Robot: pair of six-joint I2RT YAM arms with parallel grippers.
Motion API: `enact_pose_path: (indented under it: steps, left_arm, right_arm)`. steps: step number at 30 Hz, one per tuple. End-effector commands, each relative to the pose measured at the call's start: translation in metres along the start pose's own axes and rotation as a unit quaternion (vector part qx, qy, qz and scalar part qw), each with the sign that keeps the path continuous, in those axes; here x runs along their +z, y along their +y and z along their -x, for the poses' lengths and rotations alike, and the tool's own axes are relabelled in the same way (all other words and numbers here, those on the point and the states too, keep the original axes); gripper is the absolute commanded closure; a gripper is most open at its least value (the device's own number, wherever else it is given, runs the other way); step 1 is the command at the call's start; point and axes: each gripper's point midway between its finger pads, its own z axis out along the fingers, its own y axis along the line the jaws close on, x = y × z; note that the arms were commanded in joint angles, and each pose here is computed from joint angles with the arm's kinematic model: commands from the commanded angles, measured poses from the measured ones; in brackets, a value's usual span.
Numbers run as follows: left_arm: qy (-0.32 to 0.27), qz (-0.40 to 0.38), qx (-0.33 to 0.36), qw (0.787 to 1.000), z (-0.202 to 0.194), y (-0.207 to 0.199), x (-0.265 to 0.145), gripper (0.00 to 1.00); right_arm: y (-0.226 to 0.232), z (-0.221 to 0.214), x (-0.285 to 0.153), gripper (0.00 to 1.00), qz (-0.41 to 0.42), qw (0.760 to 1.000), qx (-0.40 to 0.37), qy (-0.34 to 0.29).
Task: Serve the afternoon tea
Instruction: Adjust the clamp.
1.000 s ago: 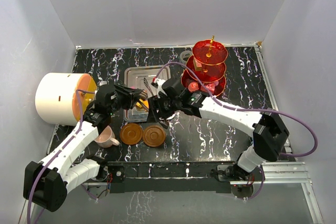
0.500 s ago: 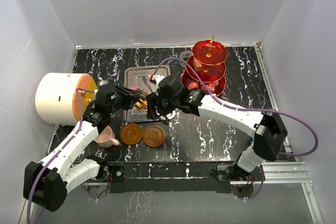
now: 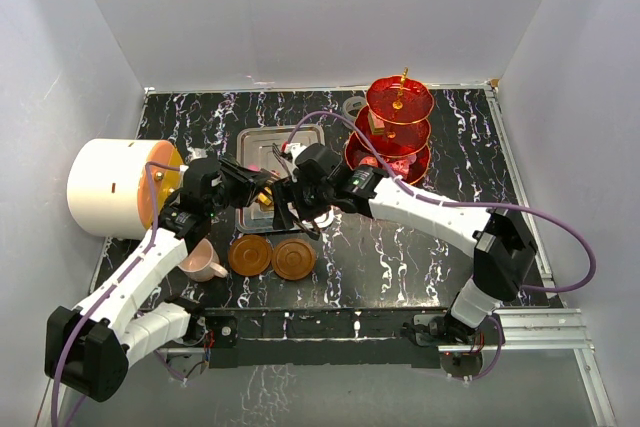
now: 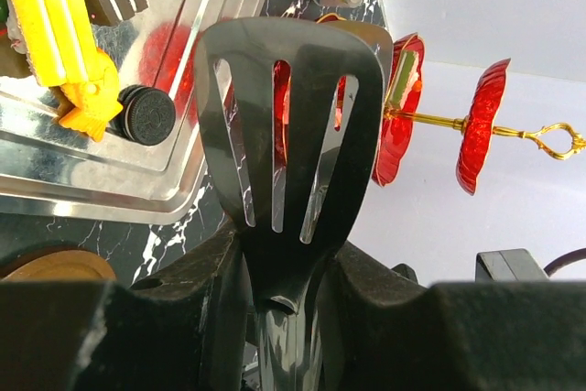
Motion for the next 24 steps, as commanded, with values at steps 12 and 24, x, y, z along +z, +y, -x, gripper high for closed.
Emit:
enact_pose_path:
  steps: [12, 24]
  left_arm:
    - [-0.01, -0.023, 0.019, 1.0, 0.005, -0.019, -0.008, 0.95]
    - [-0.011, -0.029, 0.019, 0.999, 0.006, -0.023, -0.006, 0.95]
  right_arm:
    - [0.003, 0.042, -0.025, 0.16, -0.008, 0.997, 0.019, -0.075]
    - [0.02, 0.042, -0.017, 0.36, 0.036, 0.998, 0.01, -0.056]
